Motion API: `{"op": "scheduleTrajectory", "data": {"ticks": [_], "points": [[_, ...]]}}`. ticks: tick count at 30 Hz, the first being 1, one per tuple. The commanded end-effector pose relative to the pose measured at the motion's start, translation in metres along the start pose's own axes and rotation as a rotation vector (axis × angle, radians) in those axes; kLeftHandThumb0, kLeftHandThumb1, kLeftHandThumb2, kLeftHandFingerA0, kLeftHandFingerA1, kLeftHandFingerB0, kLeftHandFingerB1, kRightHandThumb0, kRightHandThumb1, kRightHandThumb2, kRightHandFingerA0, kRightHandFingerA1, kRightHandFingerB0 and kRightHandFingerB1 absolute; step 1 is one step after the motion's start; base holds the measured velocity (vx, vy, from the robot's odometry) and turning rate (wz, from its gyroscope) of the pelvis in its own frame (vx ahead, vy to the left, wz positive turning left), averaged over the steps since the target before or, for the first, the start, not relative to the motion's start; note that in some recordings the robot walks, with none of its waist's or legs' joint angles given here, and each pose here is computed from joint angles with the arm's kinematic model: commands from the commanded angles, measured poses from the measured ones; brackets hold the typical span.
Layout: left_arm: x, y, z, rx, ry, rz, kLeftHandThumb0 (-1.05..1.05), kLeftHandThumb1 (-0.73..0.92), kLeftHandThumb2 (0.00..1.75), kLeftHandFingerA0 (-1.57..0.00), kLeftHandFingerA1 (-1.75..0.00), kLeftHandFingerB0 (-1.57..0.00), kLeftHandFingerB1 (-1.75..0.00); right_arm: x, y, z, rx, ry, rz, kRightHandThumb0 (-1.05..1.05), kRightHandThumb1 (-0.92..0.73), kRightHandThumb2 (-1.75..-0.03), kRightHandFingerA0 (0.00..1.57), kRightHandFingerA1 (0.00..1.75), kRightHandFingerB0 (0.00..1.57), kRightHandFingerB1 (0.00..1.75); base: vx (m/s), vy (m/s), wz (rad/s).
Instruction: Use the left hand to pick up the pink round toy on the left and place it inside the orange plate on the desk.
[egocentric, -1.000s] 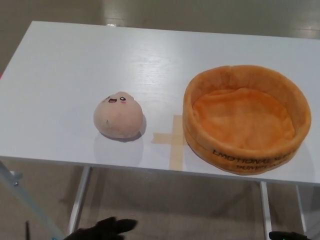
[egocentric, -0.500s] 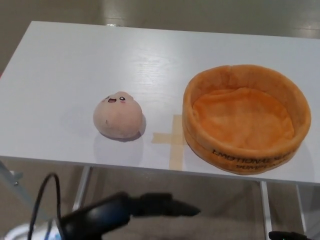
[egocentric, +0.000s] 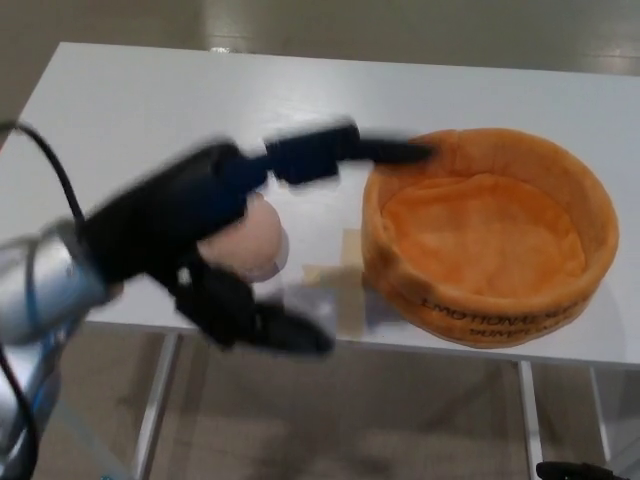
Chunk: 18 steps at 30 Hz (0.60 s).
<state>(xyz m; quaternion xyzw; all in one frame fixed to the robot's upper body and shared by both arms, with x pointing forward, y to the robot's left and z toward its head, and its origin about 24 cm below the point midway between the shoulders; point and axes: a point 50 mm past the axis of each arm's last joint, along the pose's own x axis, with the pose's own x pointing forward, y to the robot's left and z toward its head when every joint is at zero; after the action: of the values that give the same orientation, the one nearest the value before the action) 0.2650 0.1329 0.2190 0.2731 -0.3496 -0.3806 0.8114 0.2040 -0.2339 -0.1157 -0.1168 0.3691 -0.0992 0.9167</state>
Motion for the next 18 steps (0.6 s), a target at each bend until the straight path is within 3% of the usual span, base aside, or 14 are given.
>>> {"op": "scheduleTrajectory", "data": {"ticks": [1,2,3,7,8,11,12,13,14,15,18], "points": [[0.008,0.017,-0.028,0.206,0.125,0.107,-0.26,0.41,0.53,0.0,-0.21,-0.12,-0.26,-0.001,0.0,-0.001,-0.002,-0.007,-0.006,-0.33,-0.55,-0.56,0.71,0.62,0.69,0.5,0.0,0.0,0.0],[0.008,0.019,-0.033,0.227,0.144,0.107,-0.26,0.41,0.53,0.0,-0.21,-0.12,-0.26,-0.001,0.0,-0.001,-0.001,-0.008,-0.005,-0.33,-0.55,-0.56,0.71,0.62,0.69,0.5,0.0,0.0,0.0],[0.009,0.02,-0.037,0.24,0.173,0.1,-0.3,0.36,0.65,0.0,-0.13,-0.07,-0.3,-0.001,0.0,-0.001,0.002,-0.006,-0.003,-0.33,-0.55,-0.57,0.7,0.61,0.68,0.5,0.0,0.0,0.0],[0.013,0.025,-0.055,0.309,0.261,0.094,-0.29,0.35,0.64,0.0,-0.15,-0.07,-0.3,-0.001,0.0,-0.001,-0.004,-0.004,-0.005,-0.33,-0.54,-0.56,0.73,0.61,0.68,0.5,0.0,0.0,0.0],[0.014,0.026,-0.063,0.344,0.313,0.087,-0.3,0.25,0.62,0.0,-0.13,-0.05,-0.29,-0.001,0.0,-0.001,-0.006,-0.007,-0.006,-0.34,-0.54,-0.56,0.73,0.61,0.68,0.5,0.0,0.0,0.0],[0.014,0.025,-0.074,0.381,0.375,0.076,-0.3,0.25,0.63,0.0,-0.14,-0.05,-0.3,-0.001,0.0,-0.001,-0.008,-0.011,-0.002,-0.34,-0.55,-0.57,0.71,0.61,0.67,0.5,0.0,0.0,0.0],[0.014,0.025,-0.079,0.387,0.394,0.074,-0.29,0.35,0.64,0.0,-0.13,-0.07,-0.3,-0.001,0.0,-0.001,-0.014,-0.009,-0.003,-0.35,-0.55,-0.57,0.72,0.6,0.68,0.5,0.0,0.0,0.0],[0.014,0.024,-0.08,0.388,0.398,0.074,-0.29,0.35,0.64,0.0,-0.13,-0.07,-0.3,-0.001,0.001,-0.001,-0.015,-0.008,-0.003,-0.35,-0.55,-0.57,0.72,0.6,0.68,0.5,0.0,0.0,0.0],[0.014,0.024,-0.089,0.395,0.429,0.068,-0.31,0.24,0.6,0.0,-0.06,-0.06,-0.27,-0.001,0.001,-0.001,-0.017,-0.01,-0.005,-0.34,-0.55,-0.57,0.74,0.61,0.69,0.5,0.0,0.0,0.0],[0.013,0.022,-0.099,0.412,0.474,0.062,-0.42,0.29,0.62,0.0,0.0,-0.07,-0.22,-0.001,0.001,-0.001,-0.015,-0.01,-0.006,-0.33,-0.55,-0.56,0.75,0.61,0.69,0.5,0.0,0.0,0.0],[0.008,0.016,-0.12,0.421,0.562,0.05,-0.45,0.29,0.62,0.0,0.0,-0.07,-0.24,-0.001,0.0,-0.001,-0.005,-0.005,-0.004,-0.33,-0.55,-0.57,0.73,0.61,0.68,0.5,0.0,0.0,0.0]]}}
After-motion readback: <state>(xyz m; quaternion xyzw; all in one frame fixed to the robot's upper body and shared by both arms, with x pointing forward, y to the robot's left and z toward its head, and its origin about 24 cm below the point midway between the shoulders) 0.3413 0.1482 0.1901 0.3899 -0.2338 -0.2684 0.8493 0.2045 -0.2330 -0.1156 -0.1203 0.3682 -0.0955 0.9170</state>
